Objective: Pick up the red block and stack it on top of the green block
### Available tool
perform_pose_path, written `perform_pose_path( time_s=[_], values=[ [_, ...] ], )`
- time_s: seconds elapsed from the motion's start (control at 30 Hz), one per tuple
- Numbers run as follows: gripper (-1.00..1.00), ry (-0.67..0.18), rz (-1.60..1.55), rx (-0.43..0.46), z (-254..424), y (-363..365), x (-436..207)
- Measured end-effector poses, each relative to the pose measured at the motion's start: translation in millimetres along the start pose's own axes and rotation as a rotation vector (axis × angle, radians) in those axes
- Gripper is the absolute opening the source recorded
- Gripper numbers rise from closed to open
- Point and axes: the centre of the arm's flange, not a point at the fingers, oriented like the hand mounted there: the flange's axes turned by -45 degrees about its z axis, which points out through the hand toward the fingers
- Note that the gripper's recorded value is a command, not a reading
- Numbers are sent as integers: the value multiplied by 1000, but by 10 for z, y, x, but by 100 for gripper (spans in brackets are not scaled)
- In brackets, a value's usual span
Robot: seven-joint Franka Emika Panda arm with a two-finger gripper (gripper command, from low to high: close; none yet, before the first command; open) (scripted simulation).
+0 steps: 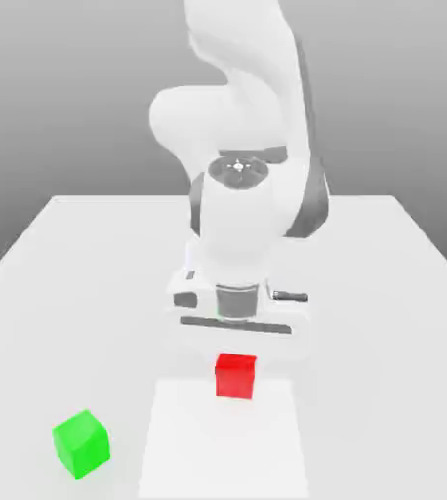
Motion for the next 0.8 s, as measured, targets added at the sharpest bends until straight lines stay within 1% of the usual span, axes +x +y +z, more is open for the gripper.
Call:
perform_pose_path(
  time_s=[0.17, 0.37, 0.5, 0.53, 0.73, 0.8],
  values=[
    [-100, -2, 167, 13, -218, 650, 516],
    [-100, -1, 367, 5, -405, 1738, 1041],
    [-100, 0, 375, 2, -10, 1824, 1120],
    [100, -1, 375, 1, 115, 1826, 1116],
    [100, -1, 375, 1, 177, 1827, 1113],
    [100, -1, 375, 1, 57, 1829, 1122]
  ],
)
